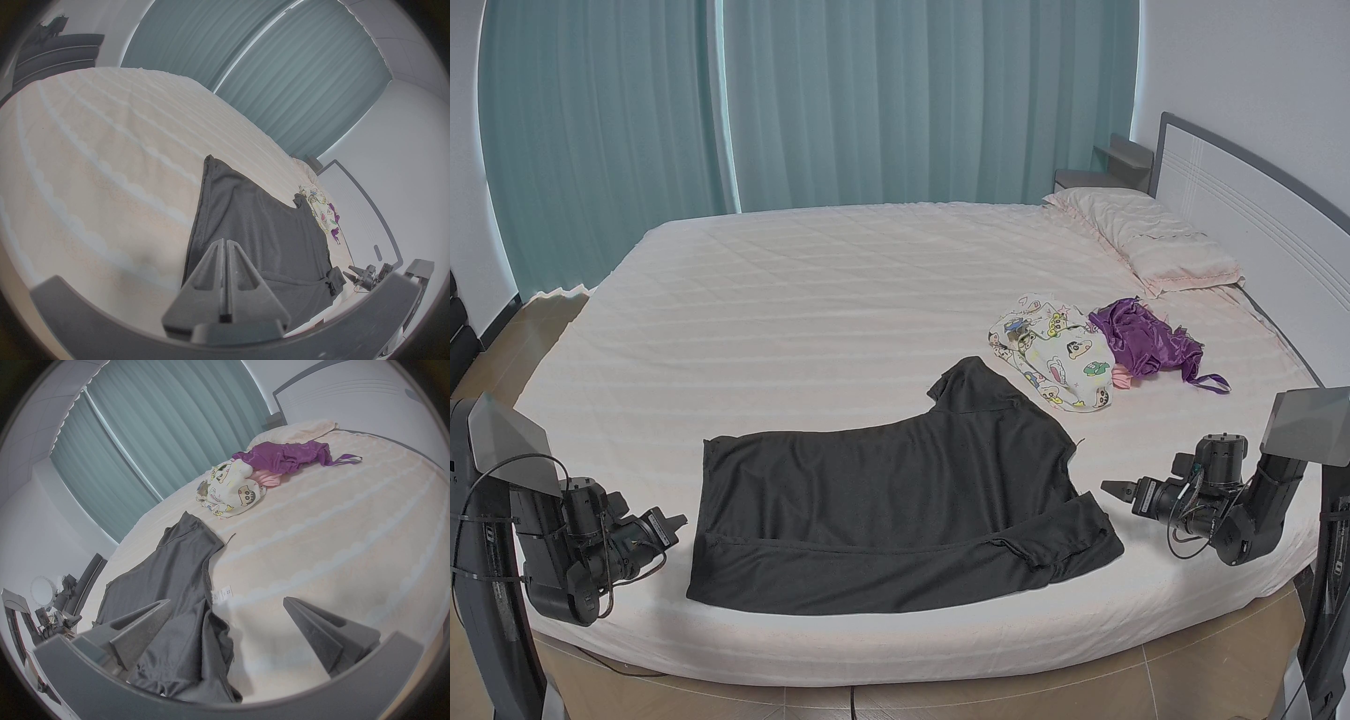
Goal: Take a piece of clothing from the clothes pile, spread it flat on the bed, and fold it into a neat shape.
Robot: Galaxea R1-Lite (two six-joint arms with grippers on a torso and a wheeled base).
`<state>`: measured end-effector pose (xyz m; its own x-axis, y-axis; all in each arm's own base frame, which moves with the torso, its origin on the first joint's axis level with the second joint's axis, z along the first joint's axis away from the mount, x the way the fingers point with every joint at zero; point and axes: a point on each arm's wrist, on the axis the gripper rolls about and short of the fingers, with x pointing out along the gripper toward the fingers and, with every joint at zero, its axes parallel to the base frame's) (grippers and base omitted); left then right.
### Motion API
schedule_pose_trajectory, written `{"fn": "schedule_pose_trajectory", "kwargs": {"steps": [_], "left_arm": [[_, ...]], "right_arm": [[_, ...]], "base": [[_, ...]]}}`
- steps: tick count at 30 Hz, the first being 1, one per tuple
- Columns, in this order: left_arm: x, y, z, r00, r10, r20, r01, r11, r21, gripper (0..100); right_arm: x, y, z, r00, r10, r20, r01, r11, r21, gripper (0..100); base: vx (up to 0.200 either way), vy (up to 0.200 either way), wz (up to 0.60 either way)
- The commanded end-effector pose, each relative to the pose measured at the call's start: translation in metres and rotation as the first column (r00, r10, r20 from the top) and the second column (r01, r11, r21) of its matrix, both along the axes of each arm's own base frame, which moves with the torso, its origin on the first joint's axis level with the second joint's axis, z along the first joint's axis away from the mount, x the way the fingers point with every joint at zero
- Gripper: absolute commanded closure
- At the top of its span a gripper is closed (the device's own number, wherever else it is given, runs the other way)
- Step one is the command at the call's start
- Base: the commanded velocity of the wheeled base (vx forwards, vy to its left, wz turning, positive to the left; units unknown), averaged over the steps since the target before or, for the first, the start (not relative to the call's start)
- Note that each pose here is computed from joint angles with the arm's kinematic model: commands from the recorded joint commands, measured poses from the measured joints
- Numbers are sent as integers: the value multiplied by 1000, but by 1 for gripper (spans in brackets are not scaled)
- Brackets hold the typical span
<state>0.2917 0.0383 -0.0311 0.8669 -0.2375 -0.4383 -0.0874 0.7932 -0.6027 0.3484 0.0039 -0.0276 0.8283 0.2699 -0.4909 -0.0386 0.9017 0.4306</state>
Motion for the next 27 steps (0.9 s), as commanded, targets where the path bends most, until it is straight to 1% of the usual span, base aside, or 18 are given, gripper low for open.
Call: {"fn": "schedule_pose_trajectory", "kwargs": {"steps": [1,4,6,22,27], "left_arm": [[0,0,1,1000,4,13,-4,1000,-4,100],[-1,0,2,1000,3,11,-3,1000,-4,100],[-2,-2,2,1000,-3,8,3,1000,-5,100],[-3,-3,3,1000,-6,6,6,1000,-1,100],[-3,-3,3,1000,-3,7,3,1000,-2,100]], "right_arm": [[-18,-5,14,1000,-24,-14,25,1000,17,0],[-28,-3,19,999,-29,-20,29,999,35,0],[-38,-1,25,999,-33,-13,34,998,60,0],[-38,0,19,999,-32,-29,34,998,60,0],[-39,0,19,999,-31,-32,33,998,60,0]], "base": [[0,0,0],[200,0,0],[200,0,0],[200,0,0],[0,0,0]]}}
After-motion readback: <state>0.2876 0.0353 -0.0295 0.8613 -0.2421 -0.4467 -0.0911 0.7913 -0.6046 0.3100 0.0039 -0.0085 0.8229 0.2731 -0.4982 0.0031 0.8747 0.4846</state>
